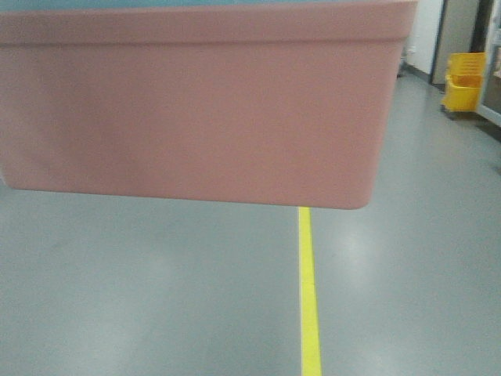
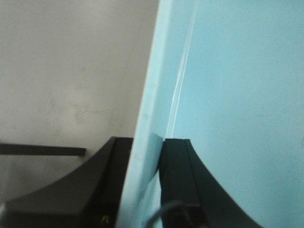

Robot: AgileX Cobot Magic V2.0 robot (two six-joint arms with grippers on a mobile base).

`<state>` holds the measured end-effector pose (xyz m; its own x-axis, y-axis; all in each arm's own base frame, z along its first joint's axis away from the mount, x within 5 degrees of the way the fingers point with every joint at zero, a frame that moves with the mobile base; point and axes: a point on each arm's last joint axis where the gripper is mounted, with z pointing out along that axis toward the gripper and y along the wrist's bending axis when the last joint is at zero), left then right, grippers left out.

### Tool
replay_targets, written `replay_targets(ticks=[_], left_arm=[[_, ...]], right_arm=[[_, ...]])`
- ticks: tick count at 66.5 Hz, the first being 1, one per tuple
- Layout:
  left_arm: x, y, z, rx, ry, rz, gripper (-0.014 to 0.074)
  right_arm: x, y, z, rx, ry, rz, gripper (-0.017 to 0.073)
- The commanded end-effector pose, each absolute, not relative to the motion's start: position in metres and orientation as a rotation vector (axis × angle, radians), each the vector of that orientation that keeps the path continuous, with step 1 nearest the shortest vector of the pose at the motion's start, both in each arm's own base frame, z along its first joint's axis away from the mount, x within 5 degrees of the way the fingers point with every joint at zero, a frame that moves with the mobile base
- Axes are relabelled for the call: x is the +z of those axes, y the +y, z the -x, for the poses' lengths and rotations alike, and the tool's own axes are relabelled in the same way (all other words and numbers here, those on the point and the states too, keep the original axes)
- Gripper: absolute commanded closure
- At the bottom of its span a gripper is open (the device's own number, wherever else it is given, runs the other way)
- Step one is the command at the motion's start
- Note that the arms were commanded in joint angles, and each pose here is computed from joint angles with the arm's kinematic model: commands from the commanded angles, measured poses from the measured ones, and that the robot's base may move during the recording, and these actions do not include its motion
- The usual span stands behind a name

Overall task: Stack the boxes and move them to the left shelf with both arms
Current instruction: 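Hold the stacked bins with both grippers while the base turns away from the table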

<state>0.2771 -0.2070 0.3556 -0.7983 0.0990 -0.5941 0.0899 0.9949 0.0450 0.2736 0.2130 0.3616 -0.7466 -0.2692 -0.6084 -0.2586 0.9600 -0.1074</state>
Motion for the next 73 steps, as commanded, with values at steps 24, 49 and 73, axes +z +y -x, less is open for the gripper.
replay_targets(ticks=[24, 49, 73], left_arm=[[0.3948, -0.2333, -0.2621, -0.360, 2.305, -0.194, 0.0603], [0.3948, -0.2333, -0.2621, -0.360, 2.305, -0.194, 0.0603], [0.3947, -0.2334, -0.2620, -0.362, 2.306, -0.193, 0.0603]], right_arm=[[0.3993, 0.2358, -0.2657, 0.321, 2.207, 0.389, 0.0504], [0.3993, 0.2358, -0.2657, 0.321, 2.207, 0.389, 0.0504], [0.3993, 0.2358, -0.2657, 0.321, 2.207, 0.389, 0.0504]])
